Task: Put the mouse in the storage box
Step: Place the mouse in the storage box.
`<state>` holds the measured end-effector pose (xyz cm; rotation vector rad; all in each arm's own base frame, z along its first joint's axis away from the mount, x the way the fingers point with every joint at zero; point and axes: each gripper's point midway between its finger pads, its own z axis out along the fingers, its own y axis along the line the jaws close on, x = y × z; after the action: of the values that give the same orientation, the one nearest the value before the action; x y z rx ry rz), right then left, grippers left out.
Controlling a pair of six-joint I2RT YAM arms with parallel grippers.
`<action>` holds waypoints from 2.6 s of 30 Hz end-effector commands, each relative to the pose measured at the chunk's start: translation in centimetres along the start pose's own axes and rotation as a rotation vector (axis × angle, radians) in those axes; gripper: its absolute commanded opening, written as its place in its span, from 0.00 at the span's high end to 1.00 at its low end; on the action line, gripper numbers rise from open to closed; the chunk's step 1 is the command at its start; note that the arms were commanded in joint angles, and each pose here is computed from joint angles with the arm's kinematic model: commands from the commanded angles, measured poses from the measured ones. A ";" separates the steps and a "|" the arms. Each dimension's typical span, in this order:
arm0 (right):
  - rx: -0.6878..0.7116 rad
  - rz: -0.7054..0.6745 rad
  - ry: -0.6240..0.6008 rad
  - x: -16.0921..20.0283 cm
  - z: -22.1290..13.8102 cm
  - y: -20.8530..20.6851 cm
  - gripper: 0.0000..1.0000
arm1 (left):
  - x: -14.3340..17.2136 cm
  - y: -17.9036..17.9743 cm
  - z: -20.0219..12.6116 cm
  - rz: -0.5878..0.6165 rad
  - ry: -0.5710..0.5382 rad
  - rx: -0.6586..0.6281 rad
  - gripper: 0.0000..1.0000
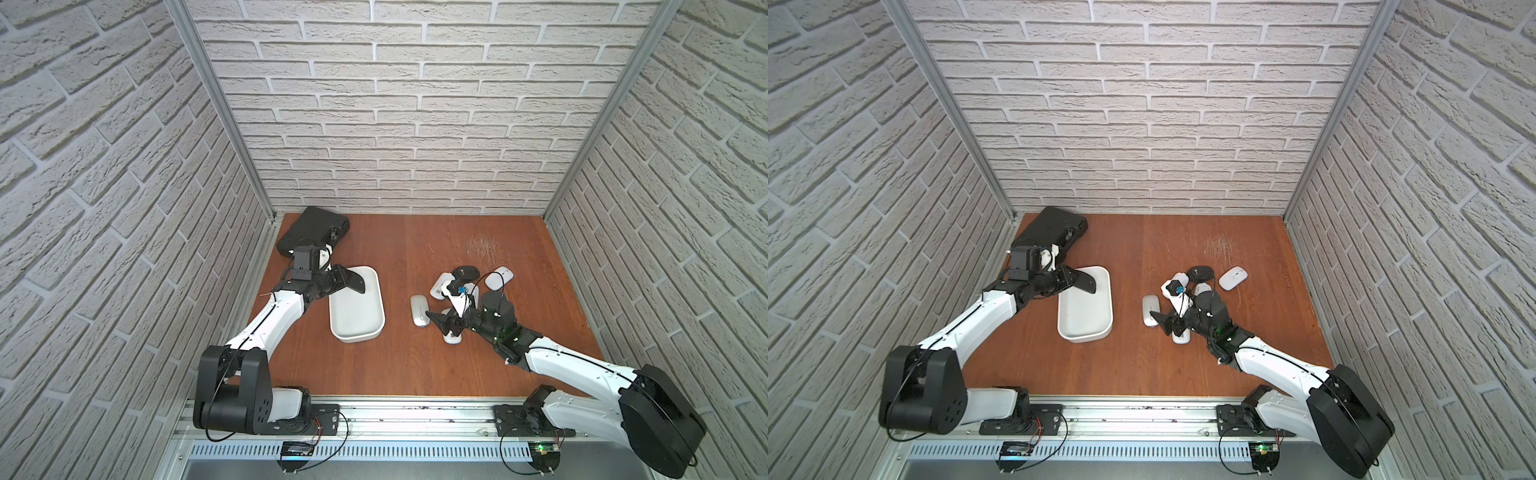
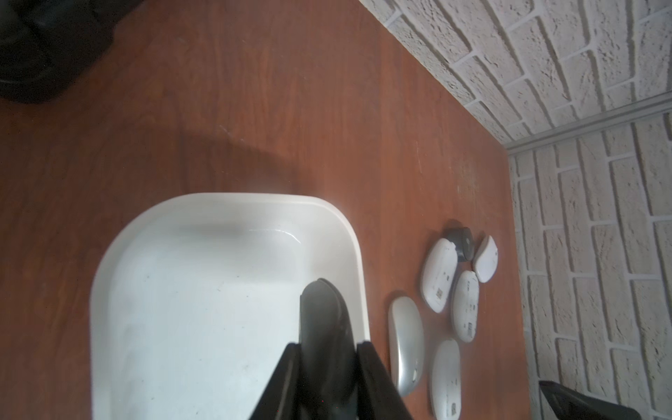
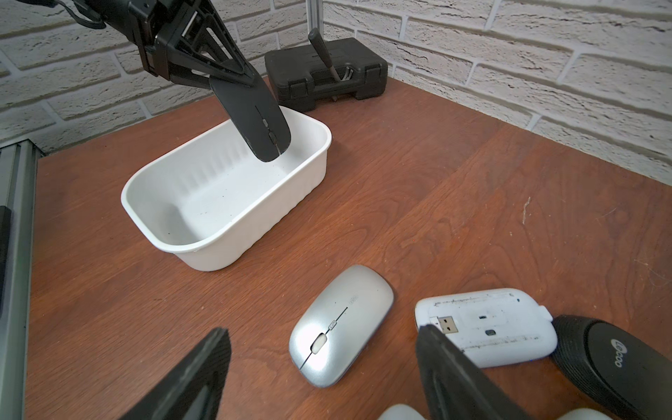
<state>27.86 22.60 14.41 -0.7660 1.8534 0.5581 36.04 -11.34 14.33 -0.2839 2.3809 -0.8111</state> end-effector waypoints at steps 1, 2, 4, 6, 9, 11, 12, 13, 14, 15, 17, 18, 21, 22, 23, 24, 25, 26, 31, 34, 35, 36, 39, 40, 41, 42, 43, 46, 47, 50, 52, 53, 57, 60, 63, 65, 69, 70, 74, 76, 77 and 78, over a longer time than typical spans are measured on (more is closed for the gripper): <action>-0.020 0.005 -0.059 -1.7 0.0 0.3 0.16 | -2.0 0.6 1.4 -0.011 -0.066 -0.002 1.00; -0.022 0.004 -0.056 -1.6 0.1 0.3 0.17 | -2.3 0.9 1.9 -0.015 -0.071 -0.008 1.00; -0.030 0.005 -0.055 -1.6 0.1 0.5 0.17 | -2.9 1.4 2.9 -0.014 -0.086 -0.017 1.00; -0.034 0.007 -0.052 -1.5 0.1 0.5 0.17 | -3.3 1.8 3.9 -0.014 -0.089 -0.024 1.00; -0.031 0.006 -0.051 -1.5 0.1 0.5 0.17 | -3.9 2.4 5.5 -0.013 -0.084 -0.019 1.00; -0.030 0.007 -0.049 -1.4 0.1 0.5 0.17 | -4.3 2.5 6.2 -0.011 -0.083 -0.013 1.00; -0.030 0.006 -0.050 -1.5 0.1 0.5 0.17 | -4.5 2.6 6.6 -0.011 -0.081 -0.013 1.00; -0.032 0.006 -0.051 -1.5 0.1 0.5 0.17 | -4.8 2.7 6.9 -0.013 -0.079 -0.013 1.00; -0.033 0.009 -0.051 -1.5 0.1 0.5 0.18 | -5.0 2.8 7.2 -0.006 -0.076 -0.012 1.00; -0.038 0.010 -0.049 -1.5 0.2 0.6 0.18 | -5.1 2.9 7.7 -0.006 -0.063 -0.015 1.00; -0.045 0.010 -0.047 -1.5 0.2 0.7 0.18 | -5.1 3.2 8.3 -0.013 -0.039 -0.015 1.00; -0.046 0.011 -0.045 -1.5 0.3 0.7 0.18 | -5.2 3.3 8.6 -0.017 -0.031 -0.010 1.00; -0.046 0.011 -0.043 -1.4 0.3 0.7 0.18 | -5.0 3.6 8.9 -0.026 -0.015 -0.009 1.00; -0.046 0.011 -0.039 -1.3 0.3 0.7 0.18 | -4.9 3.7 8.8 -0.024 -0.010 -0.013 1.00; -0.047 0.014 -0.041 -1.4 0.3 0.7 0.19 | -4.8 3.8 8.8 -0.028 -0.006 -0.022 1.00; -0.048 0.016 -0.040 -1.3 0.4 0.7 0.19 | -4.6 4.1 8.7 -0.032 0.000 -0.032 1.00; -0.052 0.018 -0.038 -1.3 0.4 0.8 0.19 | -4.4 4.2 8.6 -0.034 0.007 -0.041 0.90; -0.054 0.020 -0.037 -1.2 0.5 0.8 0.18 | -4.3 4.4 8.6 -0.034 0.013 -0.051 0.81; -0.066 0.030 -0.033 -1.2 0.7 0.9 0.19 | -3.7 5.5 7.8 -0.040 0.037 -0.136 0.44; -0.061 0.029 -0.034 -1.2 0.7 0.9 0.18 | -3.8 5.9 7.3 -0.035 0.033 -0.170 0.35; -0.060 0.029 -0.033 -1.2 0.7 0.8 0.18 | -3.8 5.9 7.2 -0.033 0.034 -0.177 0.34; -0.062 0.029 -0.032 -1.2 0.7 0.8 0.19 | -3.9 6.1 7.0 -0.028 0.035 -0.193 0.33; -0.062 0.030 -0.031 -1.2 0.7 0.8 0.19 | -3.9 6.3 6.9 -0.021 0.040 -0.210 0.30; -0.063 0.029 -0.029 -1.1 0.7 0.9 0.19 | -3.8 6.4 6.8 -0.021 0.045 -0.217 0.29; -0.064 0.030 -0.028 -1.1 0.7 0.9 0.19 | -3.9 6.4 6.7 -0.022 0.046 -0.220 0.28; -0.063 0.030 -0.026 -1.0 0.7 0.9 0.19 | -3.9 6.3 6.6 -0.022 0.046 -0.222 0.27; -0.061 0.030 -0.026 -1.0 0.7 0.8 0.19 | -4.0 6.1 6.4 -0.018 0.041 -0.218 0.27; -0.062 0.029 -0.027 -1.1 0.7 0.8 0.19 | -4.4 5.6 5.9 -0.005 0.034 -0.222 0.25; -0.061 0.031 -0.026 -1.1 0.8 0.8 0.19 | -4.5 5.4 5.7 -0.001 0.034 -0.225 0.25; -0.061 0.031 -0.022 -1.0 0.9 0.8 0.19 | -4.7 5.1 5.4 0.013 0.038 -0.240 0.24; -0.061 0.032 -0.021 -1.0 0.8 0.8 0.19 | -4.7 5.0 5.3 0.025 0.045 -0.253 0.24; -0.062 0.033 -0.020 -1.0 0.8 0.8 0.19 | -4.7 5.1 5.3 0.031 0.047 -0.264 0.24; -0.058 0.029 -0.021 -1.1 0.7 0.8 0.19 | -4.5 5.5 5.0 0.038 0.058 -0.308 0.23; -0.059 0.032 -0.022 -1.1 0.7 0.8 0.19 | -4.6 5.7 4.6 0.046 0.058 -0.333 0.22; -0.060 0.035 -0.017 -1.0 0.8 0.8 0.19 | -4.9 5.8 4.2 0.057 0.053 -0.352 0.22; -0.059 0.038 -0.017 -1.0 0.8 0.8 0.19 | -5.1 5.7 3.8 0.063 0.048 -0.359 0.22; -0.048 0.050 -0.013 -1.1 0.9 0.6 0.19 | -5.7 4.6 2.0 0.086 -0.026 -0.360 0.22; -0.037 0.061 -0.010 -1.1 0.9 0.4 0.19 | -5.9 4.0 1.5 0.097 -0.046 -0.349 0.22; 0.054 0.158 0.044 -0.9 1.0 -1.2 0.19 | -6.1 1.3 -0.7 0.155 -0.079 -0.316 0.22; 0.083 0.167 0.083 -0.7 1.0 -1.7 0.20 | -5.7 0.4 -1.7 0.192 -0.076 -0.319 0.22; 0.106 0.181 0.115 -0.2 0.9 -2.1 0.20 | -5.4 -0.1 -2.3 0.207 -0.077 -0.318 0.22; 0.138 0.196 0.142 0.1 0.7 -2.5 0.20 | -5.0 -0.4 -2.9 0.220 -0.077 -0.316 0.22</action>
<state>29.44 22.71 14.56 -0.6403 1.9931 0.5796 39.88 -8.36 18.23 -0.2277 2.3934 -0.3672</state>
